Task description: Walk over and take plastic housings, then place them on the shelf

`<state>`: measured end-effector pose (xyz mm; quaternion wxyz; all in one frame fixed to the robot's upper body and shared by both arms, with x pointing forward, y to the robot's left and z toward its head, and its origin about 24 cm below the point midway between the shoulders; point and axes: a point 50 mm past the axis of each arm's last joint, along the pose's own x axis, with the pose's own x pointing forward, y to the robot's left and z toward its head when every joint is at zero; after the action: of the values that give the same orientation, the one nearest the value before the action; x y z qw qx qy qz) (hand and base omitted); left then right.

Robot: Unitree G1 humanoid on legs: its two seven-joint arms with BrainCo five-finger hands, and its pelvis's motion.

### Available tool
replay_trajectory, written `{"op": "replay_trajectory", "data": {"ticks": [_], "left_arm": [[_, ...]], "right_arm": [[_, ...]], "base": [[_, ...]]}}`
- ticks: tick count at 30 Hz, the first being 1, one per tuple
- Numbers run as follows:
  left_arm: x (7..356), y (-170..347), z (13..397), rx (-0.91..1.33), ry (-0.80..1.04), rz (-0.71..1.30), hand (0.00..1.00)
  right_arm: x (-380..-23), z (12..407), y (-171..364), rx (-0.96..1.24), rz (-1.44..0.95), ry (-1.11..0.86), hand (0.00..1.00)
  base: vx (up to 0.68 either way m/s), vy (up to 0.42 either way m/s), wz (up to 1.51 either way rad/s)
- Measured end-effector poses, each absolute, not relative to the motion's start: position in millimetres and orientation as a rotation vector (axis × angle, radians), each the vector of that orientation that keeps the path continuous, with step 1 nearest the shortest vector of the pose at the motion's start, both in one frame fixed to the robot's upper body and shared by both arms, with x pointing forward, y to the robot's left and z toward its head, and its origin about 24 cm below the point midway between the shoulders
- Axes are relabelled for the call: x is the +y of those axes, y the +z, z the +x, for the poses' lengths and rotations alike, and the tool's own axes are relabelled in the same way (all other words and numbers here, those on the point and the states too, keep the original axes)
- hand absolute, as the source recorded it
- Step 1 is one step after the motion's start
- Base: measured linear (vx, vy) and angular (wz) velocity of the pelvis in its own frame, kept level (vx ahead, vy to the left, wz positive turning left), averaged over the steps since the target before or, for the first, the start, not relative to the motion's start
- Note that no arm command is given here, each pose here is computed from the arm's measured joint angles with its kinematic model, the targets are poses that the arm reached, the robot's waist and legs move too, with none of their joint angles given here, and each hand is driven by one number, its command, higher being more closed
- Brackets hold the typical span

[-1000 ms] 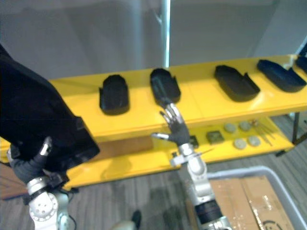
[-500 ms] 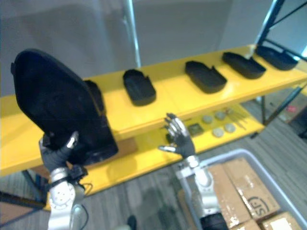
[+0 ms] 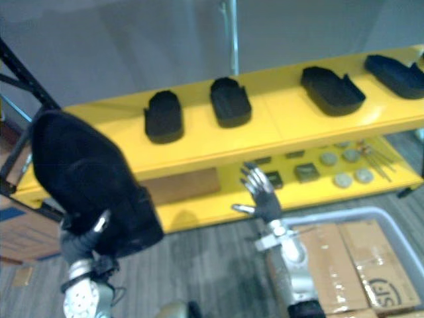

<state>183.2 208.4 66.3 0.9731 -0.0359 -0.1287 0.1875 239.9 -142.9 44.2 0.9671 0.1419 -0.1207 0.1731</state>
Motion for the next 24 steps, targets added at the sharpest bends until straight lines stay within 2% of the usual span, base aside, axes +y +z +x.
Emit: {"op": "replay_trajectory", "data": {"ticks": [6, 11, 20, 24], "left_arm": [[210, 58, 184, -0.217, 0.313, -0.029, 1.0], [205, 68, 203, -0.264, 0.245, -0.014, 1.0], [207, 62, 195, -0.226, 0.45, -0.088, 1.0], [219, 67, 183, -0.248, 0.544, -0.091, 1.0]], "right_arm": [[-142, 241, 45, -0.256, 0.269, 0.281, 0.0], [-162, 224, 44, -0.262, 0.274, 0.162, 0.0], [-129, 234, 58, -0.316, 0.223, 0.475, 0.0], [-124, 245, 71, -0.362, 0.235, 0.487, 0.0]], "base": [[-0.02, 0.137, 0.52], [0.05, 0.05, 1.18], [-0.01, -0.126, 0.54], [-0.08, -0.089, 0.32]]}}
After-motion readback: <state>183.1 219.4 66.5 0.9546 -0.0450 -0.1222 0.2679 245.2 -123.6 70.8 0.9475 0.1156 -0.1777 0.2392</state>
